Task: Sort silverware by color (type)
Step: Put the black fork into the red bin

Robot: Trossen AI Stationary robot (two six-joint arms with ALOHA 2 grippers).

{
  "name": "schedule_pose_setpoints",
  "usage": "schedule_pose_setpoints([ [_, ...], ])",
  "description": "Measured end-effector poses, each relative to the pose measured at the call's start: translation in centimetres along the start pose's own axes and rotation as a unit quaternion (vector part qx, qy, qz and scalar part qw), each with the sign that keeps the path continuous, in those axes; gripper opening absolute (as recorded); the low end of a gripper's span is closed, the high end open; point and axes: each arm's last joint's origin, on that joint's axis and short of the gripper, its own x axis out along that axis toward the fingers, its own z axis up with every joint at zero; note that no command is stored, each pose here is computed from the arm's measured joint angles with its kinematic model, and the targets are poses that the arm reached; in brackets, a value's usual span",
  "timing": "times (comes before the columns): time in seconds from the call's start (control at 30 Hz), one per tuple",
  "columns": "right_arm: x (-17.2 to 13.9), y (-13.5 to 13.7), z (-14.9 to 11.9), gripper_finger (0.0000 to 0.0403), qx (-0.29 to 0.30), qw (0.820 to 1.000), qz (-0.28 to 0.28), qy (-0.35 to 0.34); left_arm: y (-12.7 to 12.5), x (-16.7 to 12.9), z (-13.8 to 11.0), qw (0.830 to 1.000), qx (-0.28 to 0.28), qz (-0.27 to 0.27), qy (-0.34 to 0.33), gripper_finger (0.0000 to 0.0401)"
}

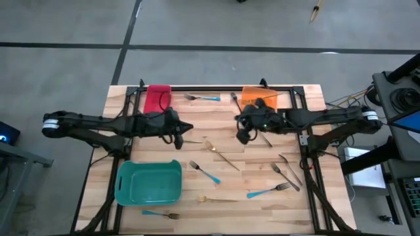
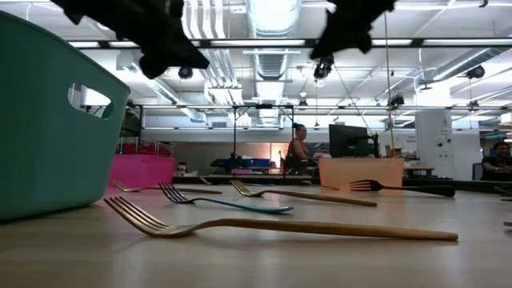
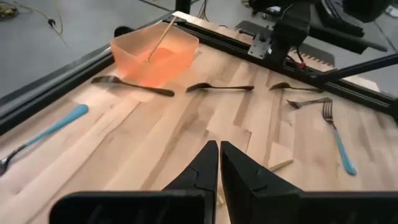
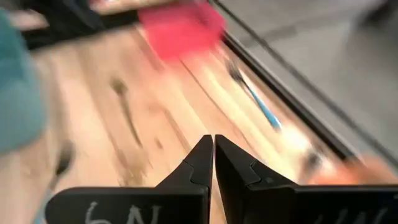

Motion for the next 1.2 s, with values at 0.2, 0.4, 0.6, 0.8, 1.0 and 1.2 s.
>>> schedule_pose_setpoints([
  [0.2, -1.1, -1.3, -2.1, 0.0008, 0.035, 0.997, -0.041, 0.054, -0.6, 3.6, 1.3, 0.999, 0.036, 0.021, 0.032, 0.0],
  [0.4, 0.4, -1.3, -3.9, 0.0008, 0.092, 0.99, -0.058, 0.089, -0.9, 6.9, 2.4, 0.988, 0.093, 0.049, 0.112, 0.0],
  [0.6, 4.3, -0.7, -3.9, 0.0008, 0.125, 0.982, -0.028, 0.139, -0.3, 8.0, 2.7, 0.98, 0.137, 0.058, 0.132, 0.0],
  [0.8, 8.1, -0.7, -3.7, 0.0008, 0.121, 0.967, -0.037, 0.219, 1.3, 6.1, 3.3, 0.976, 0.166, 0.071, 0.122, 0.0],
  [1.0, 9.2, -2.0, -4.4, 0.0009, 0.123, 0.927, -0.101, 0.338, 2.3, 2.1, 5.0, 0.976, 0.187, 0.079, 0.08, 0.0],
  [1.2, 8.9, -2.5, -5.6, 0.0009, 0.135, 0.902, -0.138, 0.387, 2.5, -1.4, 5.3, 0.975, 0.209, 0.07, 0.015, 0.0],
])
